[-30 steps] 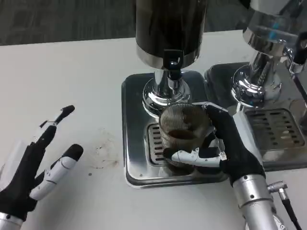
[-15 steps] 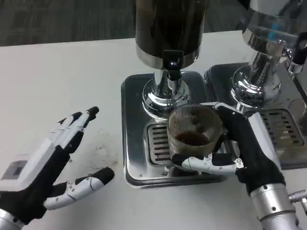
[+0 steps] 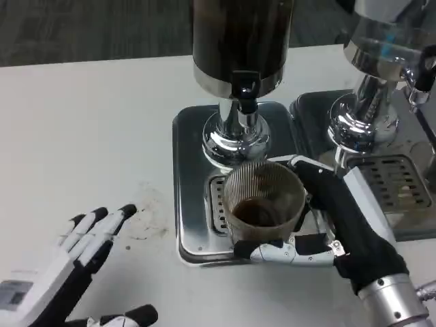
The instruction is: Grasp the cup under the faucet to collect the drink, then remove the cup.
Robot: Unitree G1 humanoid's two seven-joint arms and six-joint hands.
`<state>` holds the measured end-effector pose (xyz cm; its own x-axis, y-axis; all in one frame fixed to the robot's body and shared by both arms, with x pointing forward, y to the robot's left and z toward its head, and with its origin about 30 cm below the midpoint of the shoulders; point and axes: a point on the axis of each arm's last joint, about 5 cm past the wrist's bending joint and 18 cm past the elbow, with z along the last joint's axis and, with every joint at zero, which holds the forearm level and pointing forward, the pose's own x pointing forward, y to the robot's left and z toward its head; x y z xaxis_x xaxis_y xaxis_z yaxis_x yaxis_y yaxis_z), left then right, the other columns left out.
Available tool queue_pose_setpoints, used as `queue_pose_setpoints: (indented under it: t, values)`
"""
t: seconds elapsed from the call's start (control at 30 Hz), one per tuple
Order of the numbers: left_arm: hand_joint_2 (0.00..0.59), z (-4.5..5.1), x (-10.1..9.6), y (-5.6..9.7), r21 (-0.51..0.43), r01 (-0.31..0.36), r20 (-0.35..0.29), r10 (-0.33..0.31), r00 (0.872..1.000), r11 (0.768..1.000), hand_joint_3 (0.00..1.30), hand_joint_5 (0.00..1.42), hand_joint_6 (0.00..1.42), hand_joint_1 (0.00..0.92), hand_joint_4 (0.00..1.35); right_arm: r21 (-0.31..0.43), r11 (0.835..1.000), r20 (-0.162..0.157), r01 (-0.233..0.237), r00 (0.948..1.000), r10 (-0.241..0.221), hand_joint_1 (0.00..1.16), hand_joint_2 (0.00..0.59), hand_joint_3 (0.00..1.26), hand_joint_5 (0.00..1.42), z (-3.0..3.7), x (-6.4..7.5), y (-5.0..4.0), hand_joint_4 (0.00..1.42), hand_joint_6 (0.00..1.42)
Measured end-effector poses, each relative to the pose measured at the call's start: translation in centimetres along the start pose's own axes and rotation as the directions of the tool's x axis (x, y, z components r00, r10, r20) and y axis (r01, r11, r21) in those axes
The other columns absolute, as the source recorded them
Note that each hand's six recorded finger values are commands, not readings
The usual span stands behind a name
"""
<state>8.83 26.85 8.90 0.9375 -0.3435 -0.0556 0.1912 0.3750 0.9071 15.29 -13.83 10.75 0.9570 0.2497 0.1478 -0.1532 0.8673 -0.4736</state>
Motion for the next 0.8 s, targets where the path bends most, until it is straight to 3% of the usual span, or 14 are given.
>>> queue_pose_setpoints:
  t: [0.27,0.5,0.7,0.8]
  values:
    - [0.08,0.25,-2.0,-0.5,0.041,0.002,-0.039,-0.001,0.999,0.999,0.0,0.0,0.0,0.0,0.0,-0.006,0.999,0.022,-0.048,0.9986,0.048,1.02,0.094,0.79,0.8,0.4,-1.1,0.3,0.82,0.99]
    - [0.071,0.62,-3.0,-0.7,0.068,0.002,-0.053,0.002,0.999,0.998,0.0,0.0,0.0,0.0,0.0,-0.004,0.997,0.053,-0.077,0.9956,0.078,1.02,0.093,0.79,0.82,0.82,-2.0,-0.17,0.82,0.99]
    - [0.061,0.87,-2.9,-1.0,0.07,-0.051,-0.057,0.055,0.997,0.996,0.0,0.0,0.0,0.0,0.0,-0.016,0.995,0.062,-0.1,0.993,0.101,1.02,0.093,0.8,0.82,0.94,-2.3,-0.33,0.82,0.99]
    - [0.059,0.99,-2.6,-1.1,0.064,-0.049,-0.049,0.052,0.997,0.997,0.0,0.0,0.0,0.0,0.0,-0.018,0.994,0.062,-0.108,0.992,0.109,1.02,0.093,0.8,0.82,0.99,-2.4,-0.24,0.82,0.99]
